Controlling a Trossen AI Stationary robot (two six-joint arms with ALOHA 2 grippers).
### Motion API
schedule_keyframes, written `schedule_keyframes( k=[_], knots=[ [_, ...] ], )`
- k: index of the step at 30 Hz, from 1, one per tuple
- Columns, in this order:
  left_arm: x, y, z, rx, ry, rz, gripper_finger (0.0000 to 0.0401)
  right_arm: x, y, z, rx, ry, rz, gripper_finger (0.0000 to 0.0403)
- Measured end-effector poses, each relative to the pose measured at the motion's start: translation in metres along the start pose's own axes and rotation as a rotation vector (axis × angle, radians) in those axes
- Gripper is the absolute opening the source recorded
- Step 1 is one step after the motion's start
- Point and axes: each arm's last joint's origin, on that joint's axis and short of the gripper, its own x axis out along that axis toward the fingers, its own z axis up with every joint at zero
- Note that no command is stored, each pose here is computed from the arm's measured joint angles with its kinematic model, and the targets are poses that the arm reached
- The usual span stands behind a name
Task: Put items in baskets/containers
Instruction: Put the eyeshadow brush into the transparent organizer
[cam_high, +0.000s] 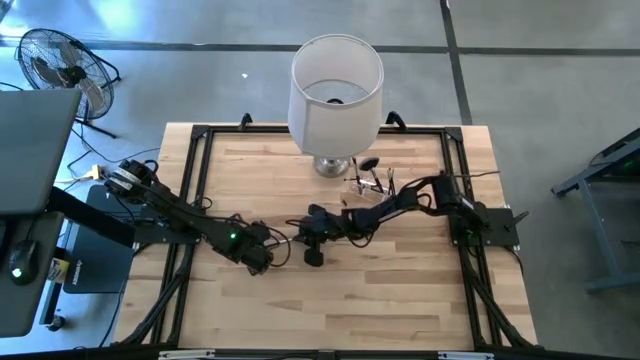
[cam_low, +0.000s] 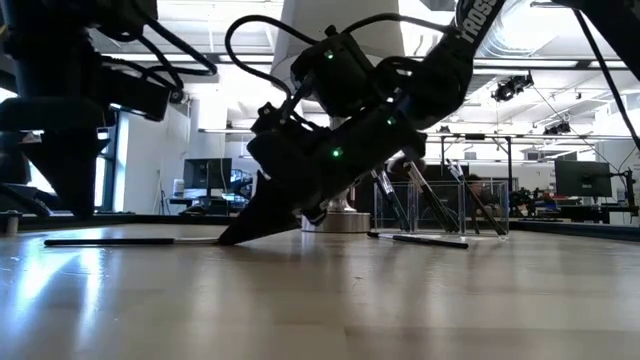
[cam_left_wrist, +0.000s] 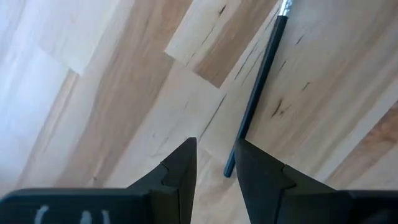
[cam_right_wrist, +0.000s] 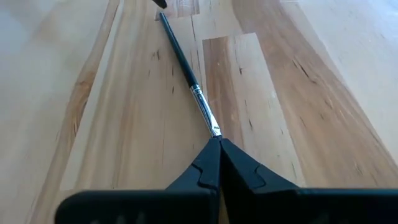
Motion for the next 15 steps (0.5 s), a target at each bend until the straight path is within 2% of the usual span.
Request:
schedule_keyframes(
  k=[8, 15],
  knots=[
    [0.001, 0.001, 0.006, 0.14, -0.031, 0.002, 0.0106, -0.009, 0.003, 0.014, -0.024, -0.064, -0.013, 0.0],
    [0.006, 0.005, 0.027, 0.222, -0.086, -0.041, 0.0106, -0.018, 0.007, 0.028, -0.046, -0.116, -0.012, 0.0]
  ],
)
